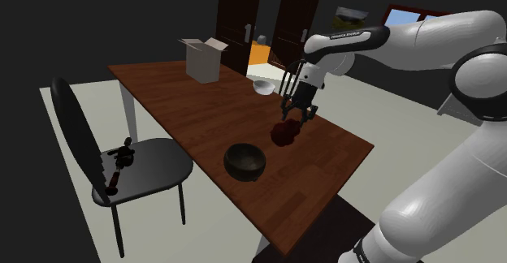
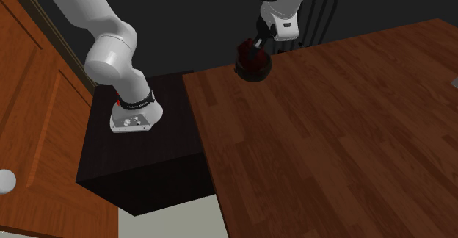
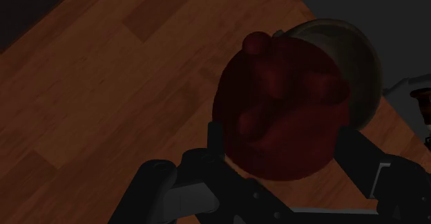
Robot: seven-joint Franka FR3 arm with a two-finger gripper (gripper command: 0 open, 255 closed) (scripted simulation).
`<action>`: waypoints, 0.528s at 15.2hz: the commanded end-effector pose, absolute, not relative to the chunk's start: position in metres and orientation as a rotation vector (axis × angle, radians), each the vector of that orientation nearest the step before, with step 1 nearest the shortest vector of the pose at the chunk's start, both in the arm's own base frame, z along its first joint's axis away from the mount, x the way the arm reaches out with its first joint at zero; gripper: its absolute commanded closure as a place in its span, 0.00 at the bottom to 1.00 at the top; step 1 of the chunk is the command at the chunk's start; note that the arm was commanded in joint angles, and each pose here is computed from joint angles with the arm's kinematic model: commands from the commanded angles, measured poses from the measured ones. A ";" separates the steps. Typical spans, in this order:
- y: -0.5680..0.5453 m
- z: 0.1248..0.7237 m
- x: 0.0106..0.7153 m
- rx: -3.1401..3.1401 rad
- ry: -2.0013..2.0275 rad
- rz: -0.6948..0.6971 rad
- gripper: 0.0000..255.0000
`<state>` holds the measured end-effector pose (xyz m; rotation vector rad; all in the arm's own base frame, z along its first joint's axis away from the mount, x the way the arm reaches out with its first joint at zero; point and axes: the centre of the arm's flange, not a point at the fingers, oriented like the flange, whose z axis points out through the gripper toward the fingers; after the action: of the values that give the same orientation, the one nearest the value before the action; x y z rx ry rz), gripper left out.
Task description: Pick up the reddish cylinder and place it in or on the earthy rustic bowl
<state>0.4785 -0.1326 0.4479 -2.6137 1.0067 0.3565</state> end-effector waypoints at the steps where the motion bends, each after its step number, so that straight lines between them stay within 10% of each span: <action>1: -0.133 0.456 0.479 -2.614 1.007 0.356 1.00; 8: -0.053 0.479 0.520 -2.614 1.007 0.356 1.00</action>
<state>0.5172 -0.0631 0.4745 -2.6145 1.0048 0.3565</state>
